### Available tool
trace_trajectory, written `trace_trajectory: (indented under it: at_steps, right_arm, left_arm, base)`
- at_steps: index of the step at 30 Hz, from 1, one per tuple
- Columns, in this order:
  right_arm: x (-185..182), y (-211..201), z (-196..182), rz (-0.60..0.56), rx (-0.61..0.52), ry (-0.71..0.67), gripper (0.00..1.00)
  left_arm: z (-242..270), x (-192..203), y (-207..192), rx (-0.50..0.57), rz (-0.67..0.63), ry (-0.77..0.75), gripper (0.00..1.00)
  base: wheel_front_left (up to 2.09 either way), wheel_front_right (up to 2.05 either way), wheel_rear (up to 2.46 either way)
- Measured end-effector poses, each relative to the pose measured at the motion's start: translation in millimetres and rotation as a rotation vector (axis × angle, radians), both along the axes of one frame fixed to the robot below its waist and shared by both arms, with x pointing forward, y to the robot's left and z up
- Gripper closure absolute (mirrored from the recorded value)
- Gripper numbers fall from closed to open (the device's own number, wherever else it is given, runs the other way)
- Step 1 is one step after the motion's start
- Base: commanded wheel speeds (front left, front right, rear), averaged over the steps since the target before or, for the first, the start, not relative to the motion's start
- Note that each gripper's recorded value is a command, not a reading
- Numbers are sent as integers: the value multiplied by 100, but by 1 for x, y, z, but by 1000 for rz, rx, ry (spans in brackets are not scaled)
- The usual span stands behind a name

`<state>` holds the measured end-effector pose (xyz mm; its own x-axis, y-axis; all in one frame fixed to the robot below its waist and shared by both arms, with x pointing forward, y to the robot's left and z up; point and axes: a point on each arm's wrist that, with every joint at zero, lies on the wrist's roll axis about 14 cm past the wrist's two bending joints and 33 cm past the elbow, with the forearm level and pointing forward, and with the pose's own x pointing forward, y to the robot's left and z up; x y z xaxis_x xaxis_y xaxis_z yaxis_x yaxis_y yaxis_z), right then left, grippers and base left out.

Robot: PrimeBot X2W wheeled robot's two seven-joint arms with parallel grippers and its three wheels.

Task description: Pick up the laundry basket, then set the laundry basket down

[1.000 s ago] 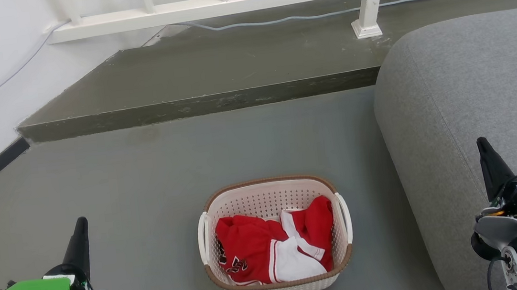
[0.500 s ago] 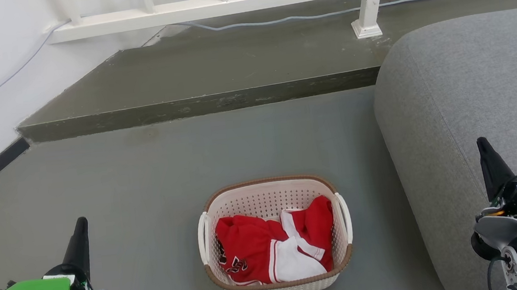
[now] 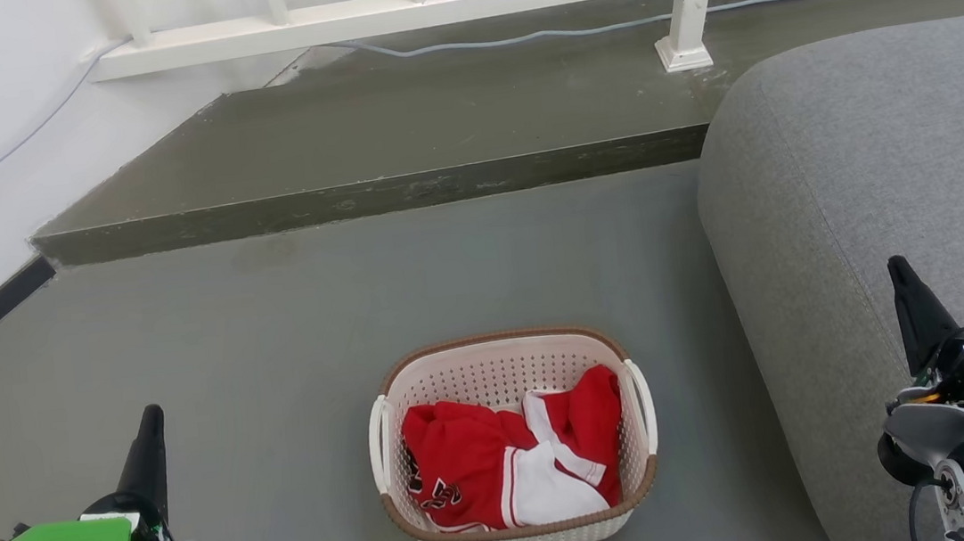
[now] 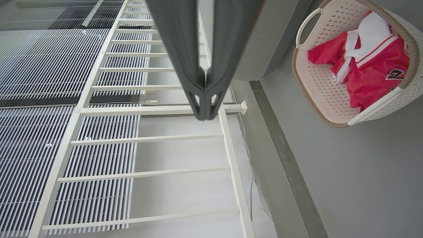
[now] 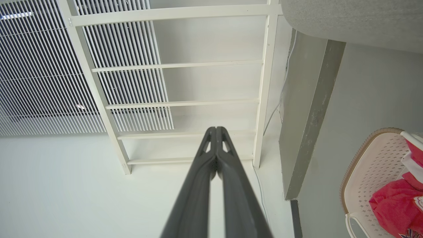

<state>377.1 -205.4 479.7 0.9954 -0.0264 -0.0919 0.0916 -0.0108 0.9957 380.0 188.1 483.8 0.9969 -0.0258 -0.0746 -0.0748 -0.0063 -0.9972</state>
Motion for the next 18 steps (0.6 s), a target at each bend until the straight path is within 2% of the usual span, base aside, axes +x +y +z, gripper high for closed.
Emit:
trace_trajectory:
  at_steps: [18]
  right_arm:
    - [0,0,0,0,0,0,100]
  left_arm:
    - [0,0,0,0,0,0,100]
  base:
    - [0,0,0]
